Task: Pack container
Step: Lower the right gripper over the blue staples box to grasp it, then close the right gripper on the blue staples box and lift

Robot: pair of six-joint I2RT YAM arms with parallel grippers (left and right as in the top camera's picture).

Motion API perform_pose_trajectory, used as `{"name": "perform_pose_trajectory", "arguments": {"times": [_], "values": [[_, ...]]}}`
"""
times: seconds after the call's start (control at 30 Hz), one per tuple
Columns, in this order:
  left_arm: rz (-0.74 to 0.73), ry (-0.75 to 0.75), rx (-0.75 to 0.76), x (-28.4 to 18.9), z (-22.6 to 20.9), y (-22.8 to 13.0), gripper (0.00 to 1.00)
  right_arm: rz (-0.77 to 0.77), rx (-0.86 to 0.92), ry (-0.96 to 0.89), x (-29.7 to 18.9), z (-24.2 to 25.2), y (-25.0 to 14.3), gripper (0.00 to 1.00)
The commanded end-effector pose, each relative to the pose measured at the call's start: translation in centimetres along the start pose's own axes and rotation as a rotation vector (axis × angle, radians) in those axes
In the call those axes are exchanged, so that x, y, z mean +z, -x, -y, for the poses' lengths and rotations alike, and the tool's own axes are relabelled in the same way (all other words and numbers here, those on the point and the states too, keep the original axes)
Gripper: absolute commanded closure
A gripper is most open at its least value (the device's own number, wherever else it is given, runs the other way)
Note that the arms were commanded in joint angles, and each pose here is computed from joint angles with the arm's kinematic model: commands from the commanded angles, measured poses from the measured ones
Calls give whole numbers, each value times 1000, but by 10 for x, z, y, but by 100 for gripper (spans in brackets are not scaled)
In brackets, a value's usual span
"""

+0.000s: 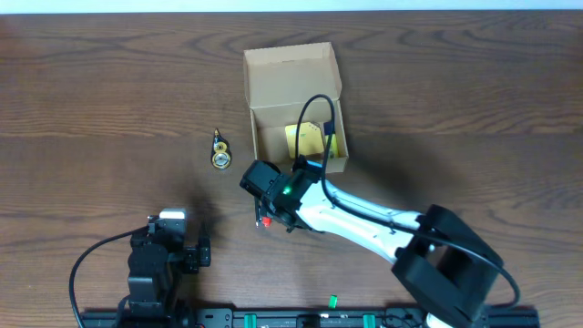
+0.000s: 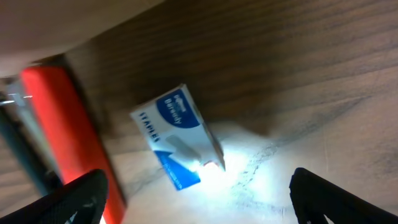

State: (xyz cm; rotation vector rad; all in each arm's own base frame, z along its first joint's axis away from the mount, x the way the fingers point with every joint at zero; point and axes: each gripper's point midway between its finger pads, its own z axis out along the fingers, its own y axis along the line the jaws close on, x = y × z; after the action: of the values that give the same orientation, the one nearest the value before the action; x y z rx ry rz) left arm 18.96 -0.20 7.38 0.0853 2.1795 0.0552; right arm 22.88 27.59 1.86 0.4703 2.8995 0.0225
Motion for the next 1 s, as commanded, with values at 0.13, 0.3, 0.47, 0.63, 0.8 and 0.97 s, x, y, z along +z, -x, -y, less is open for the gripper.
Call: {"name": "perform_pose_trajectory", "arguments": {"times": [0.13, 0.3, 0.47, 0.63, 0.8, 0.97], "values": [[-9, 21, 16, 2, -3, -4, 5, 32, 27, -14, 7, -2, 8, 14], [-9, 21, 16, 2, -3, -4, 5, 40, 31, 3, 7, -6, 9, 22], [-9, 21, 16, 2, -3, -4, 5, 44, 31, 5, 10, -7, 10, 25], [-9, 21, 16, 2, -3, -4, 5, 36, 26, -19, 18, -4, 7, 25], [-9, 21, 16, 2, -3, -4, 5, 25, 23, -30, 23, -3, 5, 31], [-9, 21, 16, 2, -3, -4, 5, 25, 23, -30, 23, -3, 5, 56]]}}
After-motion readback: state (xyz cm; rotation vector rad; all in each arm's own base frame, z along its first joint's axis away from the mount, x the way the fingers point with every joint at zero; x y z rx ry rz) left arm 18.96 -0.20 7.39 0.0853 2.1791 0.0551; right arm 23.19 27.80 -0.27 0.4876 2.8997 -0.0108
